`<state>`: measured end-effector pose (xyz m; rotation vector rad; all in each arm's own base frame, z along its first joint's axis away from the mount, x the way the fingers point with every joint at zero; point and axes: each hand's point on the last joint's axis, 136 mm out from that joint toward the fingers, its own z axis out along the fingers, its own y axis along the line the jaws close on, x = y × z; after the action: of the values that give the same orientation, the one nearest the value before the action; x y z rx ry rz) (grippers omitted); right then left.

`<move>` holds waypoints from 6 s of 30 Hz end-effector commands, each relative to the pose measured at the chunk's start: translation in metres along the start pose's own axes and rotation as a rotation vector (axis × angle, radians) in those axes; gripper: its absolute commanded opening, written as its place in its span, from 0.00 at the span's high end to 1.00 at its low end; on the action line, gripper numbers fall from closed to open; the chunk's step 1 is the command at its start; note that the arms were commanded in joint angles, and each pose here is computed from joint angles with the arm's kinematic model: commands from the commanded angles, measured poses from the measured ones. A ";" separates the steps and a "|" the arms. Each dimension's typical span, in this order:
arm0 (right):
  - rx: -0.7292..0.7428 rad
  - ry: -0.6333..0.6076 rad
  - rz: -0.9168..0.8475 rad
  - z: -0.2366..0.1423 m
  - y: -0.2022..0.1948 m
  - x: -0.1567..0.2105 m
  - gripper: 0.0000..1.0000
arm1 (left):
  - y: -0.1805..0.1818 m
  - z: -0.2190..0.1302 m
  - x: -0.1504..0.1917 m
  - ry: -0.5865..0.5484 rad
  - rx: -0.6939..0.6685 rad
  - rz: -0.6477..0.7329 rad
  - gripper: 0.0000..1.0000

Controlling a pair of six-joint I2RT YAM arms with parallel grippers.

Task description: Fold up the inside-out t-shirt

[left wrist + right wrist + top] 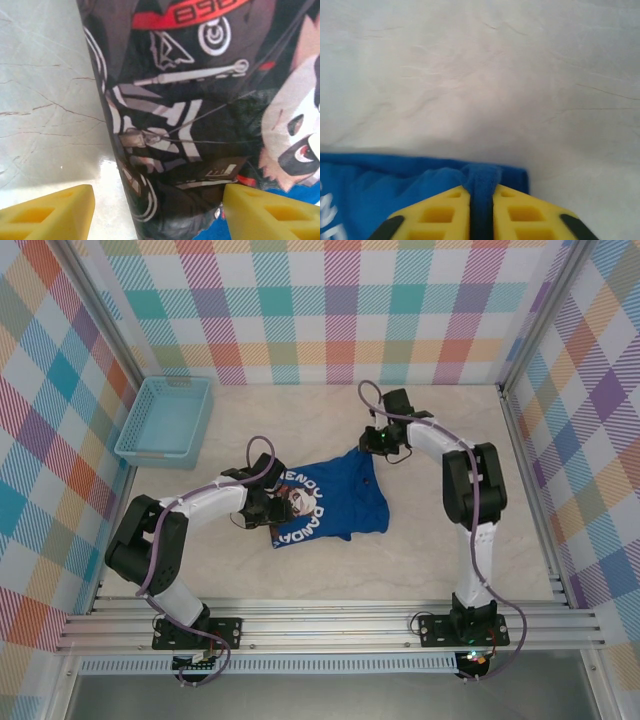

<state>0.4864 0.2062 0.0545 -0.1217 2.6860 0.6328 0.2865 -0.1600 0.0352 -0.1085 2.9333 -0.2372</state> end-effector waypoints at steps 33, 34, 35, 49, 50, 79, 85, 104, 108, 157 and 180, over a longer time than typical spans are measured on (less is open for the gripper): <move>0.024 0.113 0.184 -0.031 0.007 0.110 0.44 | -0.063 0.025 -0.047 0.113 0.205 0.152 0.33; 0.022 0.106 0.158 -0.027 0.008 0.101 0.44 | -0.063 0.024 -0.032 0.135 0.219 0.156 0.33; 0.015 0.102 0.134 -0.023 0.010 0.093 0.44 | -0.069 0.023 -0.018 0.148 0.243 0.168 0.33; 0.074 0.058 -0.042 -0.069 -0.010 0.056 0.35 | -0.087 -0.038 -0.046 -0.103 0.229 0.181 0.27; 0.060 0.064 -0.021 -0.067 -0.014 0.055 0.34 | -0.083 -0.034 -0.061 -0.120 0.233 0.151 0.27; -0.025 0.186 0.088 -0.018 -0.031 0.080 0.24 | -0.124 0.071 -0.128 0.095 0.465 0.198 0.33; -0.072 0.224 0.086 0.001 -0.015 0.090 0.28 | -0.127 0.078 -0.123 0.116 0.477 0.198 0.43; -0.165 0.213 0.095 0.013 0.017 0.082 0.58 | -0.134 0.080 -0.126 0.123 0.508 0.191 0.78; -0.115 0.200 0.073 0.017 0.007 0.079 0.74 | -0.131 0.082 -0.129 0.117 0.495 0.190 0.90; -0.424 -0.635 -0.470 -0.218 0.156 -0.107 1.00 | -0.144 -0.245 -0.264 -0.733 0.582 0.405 1.00; -0.468 -0.213 -0.192 -0.147 0.092 0.113 0.96 | -0.130 -0.113 -0.052 -0.354 0.767 0.333 1.00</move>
<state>0.3127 0.2278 0.1827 -0.4781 2.1658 1.1604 0.3136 -0.2667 0.1641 0.4454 2.3265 -1.1236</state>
